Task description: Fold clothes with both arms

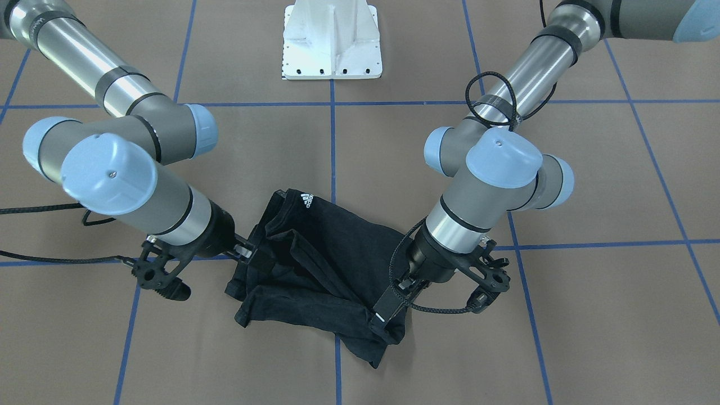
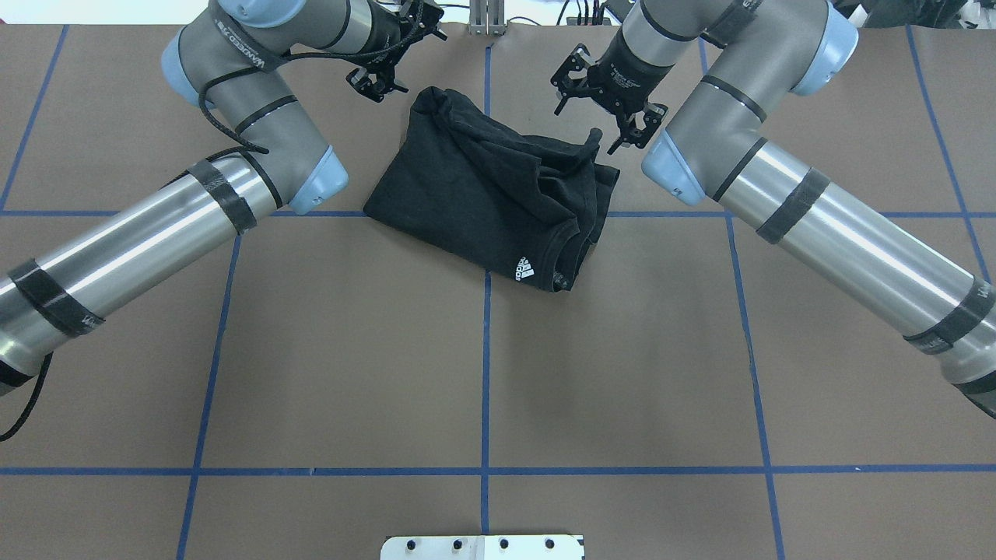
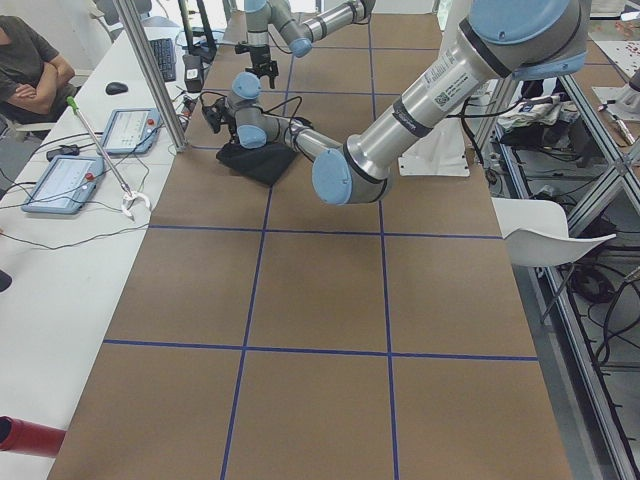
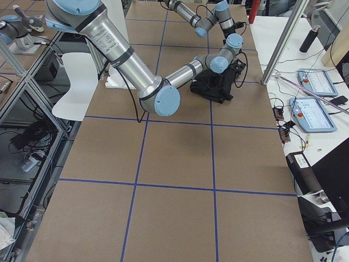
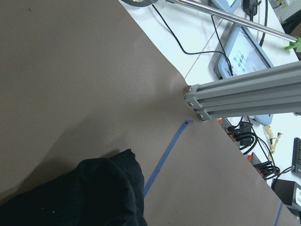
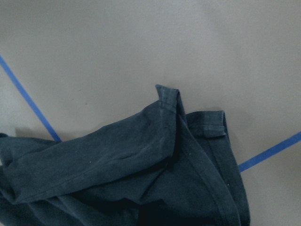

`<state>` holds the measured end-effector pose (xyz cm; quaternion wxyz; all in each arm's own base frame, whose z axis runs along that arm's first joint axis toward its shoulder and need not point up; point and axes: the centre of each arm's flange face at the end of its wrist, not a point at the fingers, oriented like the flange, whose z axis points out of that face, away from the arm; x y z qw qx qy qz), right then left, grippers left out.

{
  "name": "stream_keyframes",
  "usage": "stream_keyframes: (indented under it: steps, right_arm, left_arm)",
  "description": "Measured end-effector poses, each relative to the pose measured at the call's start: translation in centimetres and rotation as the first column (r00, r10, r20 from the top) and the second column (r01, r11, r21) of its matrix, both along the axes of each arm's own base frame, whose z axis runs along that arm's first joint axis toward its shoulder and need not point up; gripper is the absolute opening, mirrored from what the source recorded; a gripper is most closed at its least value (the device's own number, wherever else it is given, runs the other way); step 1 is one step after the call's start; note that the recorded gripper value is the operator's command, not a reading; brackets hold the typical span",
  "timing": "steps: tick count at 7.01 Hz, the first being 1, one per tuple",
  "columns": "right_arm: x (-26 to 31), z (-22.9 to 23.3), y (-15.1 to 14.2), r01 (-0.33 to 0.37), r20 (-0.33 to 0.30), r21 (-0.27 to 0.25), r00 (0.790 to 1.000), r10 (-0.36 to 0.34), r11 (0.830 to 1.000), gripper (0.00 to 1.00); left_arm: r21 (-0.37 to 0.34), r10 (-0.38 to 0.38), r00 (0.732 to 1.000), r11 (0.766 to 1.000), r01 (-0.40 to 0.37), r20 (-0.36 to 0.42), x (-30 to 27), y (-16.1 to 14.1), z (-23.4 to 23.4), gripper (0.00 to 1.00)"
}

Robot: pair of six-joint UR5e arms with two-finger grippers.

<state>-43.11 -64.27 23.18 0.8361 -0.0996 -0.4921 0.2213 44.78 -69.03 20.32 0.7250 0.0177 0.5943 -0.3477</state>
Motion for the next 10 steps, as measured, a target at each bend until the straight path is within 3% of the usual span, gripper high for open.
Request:
stream_keyframes:
  steps: [1,2,3,4,5,6,7,8,10]
  right_arm:
    - [-2.2,-0.9,1.4,0.036,-0.018,0.137,0.999,-0.034,0.990,1.00]
    - [-4.1,-1.7,2.6,0.081,-0.052,0.271,0.996,-0.069,0.959,1.00]
    - [-5.0,-2.1,3.2,0.130,-0.084,0.374,0.991,-0.106,0.918,1.00]
    - [-5.4,-2.2,3.4,0.175,-0.117,0.454,0.984,-0.136,0.873,1.00]
    - [-5.8,-2.1,3.6,0.202,-0.149,0.504,0.978,-0.146,0.840,0.98]
    - [-6.7,-1.8,4.2,0.225,-0.181,0.539,0.972,-0.150,0.812,0.82]
    - [-7.9,-1.4,5.0,0.251,-0.206,0.560,0.965,-0.161,0.790,0.30]
    - [-8.6,-1.2,5.6,0.268,-0.215,0.567,0.961,-0.174,0.779,0.00]
    - [-8.2,-1.1,5.3,0.268,-0.216,0.570,0.961,-0.173,0.776,0.00]
  left_arm:
    - [0.011,0.021,0.999,1.000,-0.021,0.033,-1.4,0.5,1.4,1.00]
    - [0.032,0.037,0.997,0.999,-0.040,0.074,-2.9,1.3,3.9,1.00]
    - [0.058,0.052,0.992,0.997,-0.059,0.114,-4.4,2.5,6.9,1.00]
    - [0.078,0.065,0.987,0.994,-0.077,0.146,-6.1,4.0,9.8,1.00]
    - [0.083,0.074,0.984,0.993,-0.089,0.163,-7.3,4.8,11.7,1.00]
    - [0.080,0.078,0.982,0.993,-0.093,0.172,-8.0,5.1,12.8,1.00]
    - [0.075,0.078,0.981,0.993,-0.092,0.177,-8.5,5.2,13.6,1.00]
    - [0.071,0.074,0.981,0.994,-0.088,0.180,-8.9,5.1,14.0,1.00]
    - [0.070,0.072,0.981,0.994,-0.085,0.181,-9.1,5.0,14.0,1.00]
